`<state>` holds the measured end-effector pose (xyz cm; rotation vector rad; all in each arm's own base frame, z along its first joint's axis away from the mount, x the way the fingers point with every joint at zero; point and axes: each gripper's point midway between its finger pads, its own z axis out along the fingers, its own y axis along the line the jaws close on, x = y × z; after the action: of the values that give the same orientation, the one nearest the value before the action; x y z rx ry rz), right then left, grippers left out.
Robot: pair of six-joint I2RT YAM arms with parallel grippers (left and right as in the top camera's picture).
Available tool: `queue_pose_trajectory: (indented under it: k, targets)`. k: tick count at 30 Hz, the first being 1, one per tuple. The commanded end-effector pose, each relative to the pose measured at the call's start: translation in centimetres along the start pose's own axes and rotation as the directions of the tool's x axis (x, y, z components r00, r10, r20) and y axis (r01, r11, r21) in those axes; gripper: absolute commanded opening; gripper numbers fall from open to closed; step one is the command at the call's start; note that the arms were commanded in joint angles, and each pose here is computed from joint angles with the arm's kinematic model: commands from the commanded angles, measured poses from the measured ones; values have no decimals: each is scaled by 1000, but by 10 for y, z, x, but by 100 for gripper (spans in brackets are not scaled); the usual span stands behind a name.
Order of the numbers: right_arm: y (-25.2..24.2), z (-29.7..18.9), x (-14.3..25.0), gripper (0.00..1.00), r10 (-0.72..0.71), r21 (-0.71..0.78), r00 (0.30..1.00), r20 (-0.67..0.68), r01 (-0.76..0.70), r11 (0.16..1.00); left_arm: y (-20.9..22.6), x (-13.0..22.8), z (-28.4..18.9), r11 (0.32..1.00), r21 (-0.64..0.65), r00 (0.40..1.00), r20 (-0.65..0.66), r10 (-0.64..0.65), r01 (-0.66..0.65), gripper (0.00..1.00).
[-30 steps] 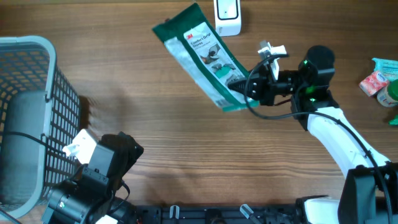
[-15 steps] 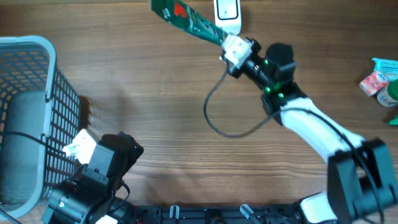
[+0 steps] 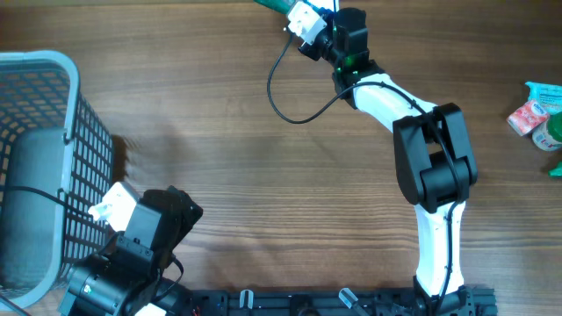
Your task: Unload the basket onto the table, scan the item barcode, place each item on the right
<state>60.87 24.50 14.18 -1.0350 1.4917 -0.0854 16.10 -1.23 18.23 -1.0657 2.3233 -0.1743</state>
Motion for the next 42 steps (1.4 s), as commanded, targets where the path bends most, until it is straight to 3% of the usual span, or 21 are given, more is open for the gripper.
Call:
queue_pose_trajectory:
  k: [1, 4, 8, 9, 10, 12, 16, 20, 22, 26, 29, 32, 33, 34, 36, 38, 41, 42]
  targets:
    - [-12, 3, 6, 4, -34, 45, 999, -39, 36, 998, 0, -3, -2, 1000, 2, 1000, 19, -11, 11, 100]
    - [-29, -6, 4, 4, 89, 76, 995, -50, -85, 993, 0, -3, -2, 1000, 3, 1000, 19, -11, 11, 100]
    - [-103, -62, -17, 4, 179, 170, 978, -109, -159, 973, 0, -3, -2, 1000, 2, 1000, 19, -11, 11, 100]
    - [-124, -79, -16, 4, 190, 213, 973, -133, -159, 964, 0, -3, -2, 1000, 3, 1000, 19, -11, 11, 100]
    - [-182, -128, -5, 4, 238, 365, 950, -200, -154, 918, 0, -3, -2, 1000, 3, 1000, 19, -11, 11, 100]
    - [-226, -171, 15, 4, 293, 490, 923, -250, -141, 860, 0, -3, -2, 1000, 3, 1000, 19, -11, 11, 100]
    - [-298, -261, 91, 4, 404, 688, 833, -378, -39, 725, 0, -3, -2, 1000, 2, 1000, 19, -11, 11, 100]
    - [-337, -366, 192, 4, 534, 760, 701, -473, 19, 649, 0, -3, -2, 1000, 2, 1000, 19, -11, 11, 100]
    - [-334, -420, 250, 5, 621, 775, 610, -492, -18, 632, 0, -3, -2, 1000, 3, 1000, 19, -11, 11, 100]
    - [-293, -466, 334, 4, 748, 792, 403, -527, -88, 605, 0, -3, -2, 1000, 3, 1000, 19, -11, 11, 100]
    - [-274, -491, 369, 4, 871, 881, 288, -397, -148, 450, 0, -3, -2, 1000, 3, 1000, 19, -11, 11, 100]
    - [-275, -500, 372, 27, 900, 909, 275, -337, -156, 388, 0, -3, -2, 1000, 2, 1000, 19, -11, 11, 100]
    - [-274, -500, 372, 47, 911, 917, 267, -314, -164, 364, 0, -3, -2, 1000, 3, 1000, 19, -11, 11, 100]
    - [-275, -500, 370, 94, 940, 942, 253, -229, -187, 280, 0, -3, -2, 1000, 3, 1000, 19, -11, 11, 100]
    - [-278, -500, 358, 100, 961, 956, 243, -133, -225, 190, 0, -3, -2, 1000, 3, 1000, 19, -11, 11, 100]
    - [-289, -491, 328, 100, 949, 930, 292, -121, -300, 211, 0, -3, -2, 1000, 3, 1000, 19, -11, 11, 100]
    - [-319, -470, 229, 99, 896, 815, 443, -17, -512, 269, 0, -3, -2, 1000, 3, 1000, 19, -11, 11, 100]
    - [-323, -458, 181, 100, 871, 723, 489, 37, -615, 315, 0, -3, -2, 1000, 3, 1000, 19, -11, 11, 100]
